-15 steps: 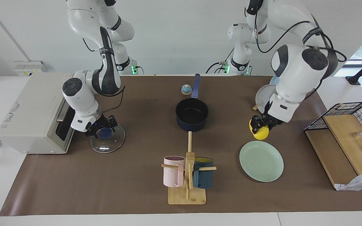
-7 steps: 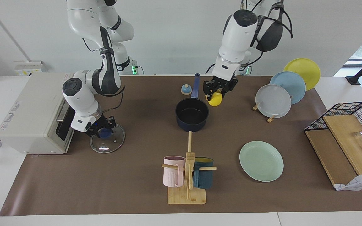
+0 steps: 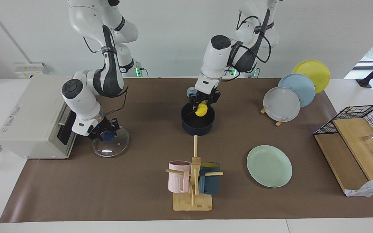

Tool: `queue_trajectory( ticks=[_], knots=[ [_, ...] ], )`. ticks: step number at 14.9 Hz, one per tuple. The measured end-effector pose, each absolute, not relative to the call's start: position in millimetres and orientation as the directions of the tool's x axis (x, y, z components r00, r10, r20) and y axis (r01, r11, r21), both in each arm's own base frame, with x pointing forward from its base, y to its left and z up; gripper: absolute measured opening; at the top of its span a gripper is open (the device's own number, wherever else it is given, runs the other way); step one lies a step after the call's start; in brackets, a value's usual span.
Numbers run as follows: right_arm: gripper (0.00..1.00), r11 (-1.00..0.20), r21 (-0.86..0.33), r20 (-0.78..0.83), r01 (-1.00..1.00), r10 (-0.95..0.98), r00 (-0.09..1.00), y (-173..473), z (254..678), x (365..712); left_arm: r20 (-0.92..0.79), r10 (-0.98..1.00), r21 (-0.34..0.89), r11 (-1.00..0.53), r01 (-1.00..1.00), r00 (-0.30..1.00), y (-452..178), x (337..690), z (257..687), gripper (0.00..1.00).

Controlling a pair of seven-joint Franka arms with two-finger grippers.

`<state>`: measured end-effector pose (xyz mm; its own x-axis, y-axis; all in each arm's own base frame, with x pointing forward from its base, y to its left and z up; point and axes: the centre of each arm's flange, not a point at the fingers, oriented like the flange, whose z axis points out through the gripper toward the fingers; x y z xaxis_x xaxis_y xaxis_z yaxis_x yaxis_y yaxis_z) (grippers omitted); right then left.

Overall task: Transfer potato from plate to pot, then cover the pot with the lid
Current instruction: 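Carry the potato with the left gripper over the black saucepan, then release the potato into the pan while the right gripper lifts the lid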

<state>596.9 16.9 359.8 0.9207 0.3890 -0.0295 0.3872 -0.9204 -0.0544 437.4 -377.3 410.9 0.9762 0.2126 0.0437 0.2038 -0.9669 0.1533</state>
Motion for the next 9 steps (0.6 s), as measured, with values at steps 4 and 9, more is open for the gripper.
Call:
queue_trajectory(
  ticks=[4,9],
  knots=[
    [0.66,-0.926,-0.068,-0.053,0.371,0.374,0.926,27,387,604,0.051,0.210,0.158,-0.967,0.200,0.976,-377,432,389,0.63],
    [0.66,-0.944,-0.072,-0.083,0.321,0.326,0.942,74,417,607,0.055,0.201,0.157,-0.969,0.191,0.978,-380,425,351,0.63]
  ],
)
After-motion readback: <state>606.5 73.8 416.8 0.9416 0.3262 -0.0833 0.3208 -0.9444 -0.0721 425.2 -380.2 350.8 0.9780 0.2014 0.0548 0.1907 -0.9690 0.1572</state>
